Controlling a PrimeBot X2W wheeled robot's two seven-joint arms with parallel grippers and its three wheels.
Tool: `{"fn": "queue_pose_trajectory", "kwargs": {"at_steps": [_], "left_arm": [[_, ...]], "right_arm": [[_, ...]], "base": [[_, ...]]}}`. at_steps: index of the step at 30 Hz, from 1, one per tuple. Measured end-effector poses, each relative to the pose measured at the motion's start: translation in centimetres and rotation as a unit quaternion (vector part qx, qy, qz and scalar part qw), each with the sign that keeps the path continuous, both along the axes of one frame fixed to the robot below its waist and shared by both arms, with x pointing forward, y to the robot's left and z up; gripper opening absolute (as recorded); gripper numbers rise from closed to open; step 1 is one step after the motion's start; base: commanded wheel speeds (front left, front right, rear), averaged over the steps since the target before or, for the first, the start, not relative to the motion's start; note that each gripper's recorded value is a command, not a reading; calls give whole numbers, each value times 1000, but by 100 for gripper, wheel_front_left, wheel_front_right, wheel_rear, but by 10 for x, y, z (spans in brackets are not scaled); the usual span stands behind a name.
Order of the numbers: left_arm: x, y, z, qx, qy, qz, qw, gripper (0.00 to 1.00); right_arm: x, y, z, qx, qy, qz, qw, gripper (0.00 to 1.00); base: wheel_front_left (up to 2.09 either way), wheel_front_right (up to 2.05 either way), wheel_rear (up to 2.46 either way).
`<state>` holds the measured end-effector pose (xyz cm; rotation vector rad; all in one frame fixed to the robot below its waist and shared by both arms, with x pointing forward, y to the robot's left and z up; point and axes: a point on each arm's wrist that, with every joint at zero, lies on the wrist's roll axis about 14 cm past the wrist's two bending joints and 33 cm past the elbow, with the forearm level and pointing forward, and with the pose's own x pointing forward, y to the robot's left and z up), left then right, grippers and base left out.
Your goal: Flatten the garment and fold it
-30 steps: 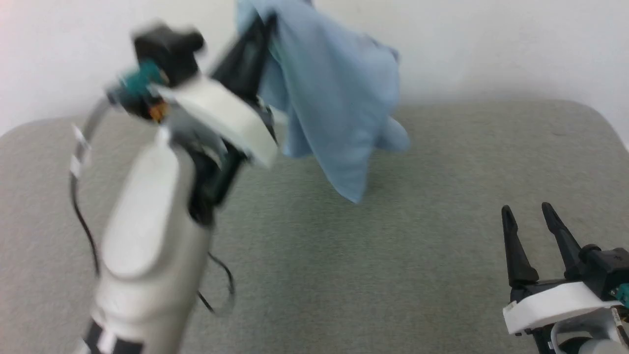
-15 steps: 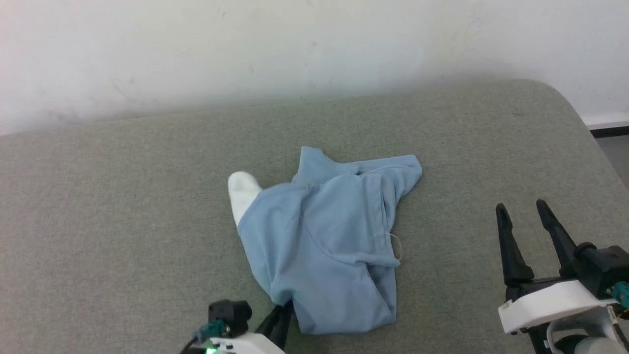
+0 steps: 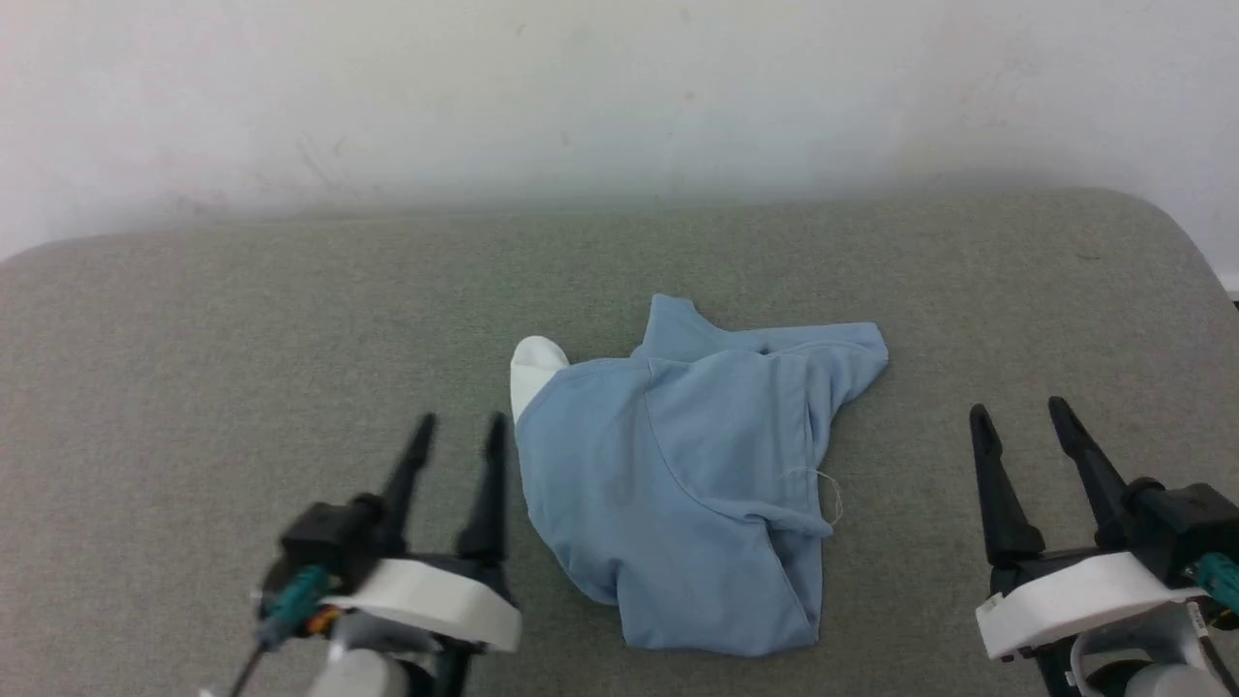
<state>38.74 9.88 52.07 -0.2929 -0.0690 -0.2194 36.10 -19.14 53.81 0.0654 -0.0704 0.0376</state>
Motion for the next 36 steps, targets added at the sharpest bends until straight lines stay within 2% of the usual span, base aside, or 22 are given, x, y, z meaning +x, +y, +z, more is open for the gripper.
{"fn": "queue_pose_trajectory", "kwargs": {"at_steps": [6, 9, 13, 17, 22, 33, 34, 35, 36], "left_arm": [[5, 60, 22, 41, -41, 79, 995, 100], [-2, 83, 20, 55, -38, 107, 992, 100], [-16, 106, 14, 73, -29, 133, 988, 100], [-25, 117, 11, 89, -24, 143, 985, 100], [-30, 115, 8, 89, -21, 138, 986, 100], [-27, 110, -1, 79, -7, 134, 988, 100], [-26, 109, -1, 78, -7, 133, 988, 100], [-25, 109, -1, 77, -6, 133, 988, 100], [-25, 108, -3, 76, -4, 133, 988, 100]], "right_arm": [[1, 9, -1, 1, 6, 15, 1000, 100], [2, 12, -4, 1, 11, 18, 1000, 100], [2, 15, -9, -1, 24, 23, 999, 100], [1, 24, -31, -5, 73, 38, 997, 100], [-6, 63, -77, -18, 185, 99, 978, 100], [3, 119, -124, -88, 298, 212, 927, 100], [5, 120, -127, -93, 303, 217, 923, 91], [7, 120, -129, -96, 307, 218, 921, 30], [8, 121, -132, -97, 315, 222, 918, 0]], "base": [[0, 0, 0], [0, 0, 0], [0, 0, 0], [0, 0, 0], [0, 0, 0], [0, 0, 0], [0, 0, 0], [0, 0, 0], [0, 0, 0]]}}
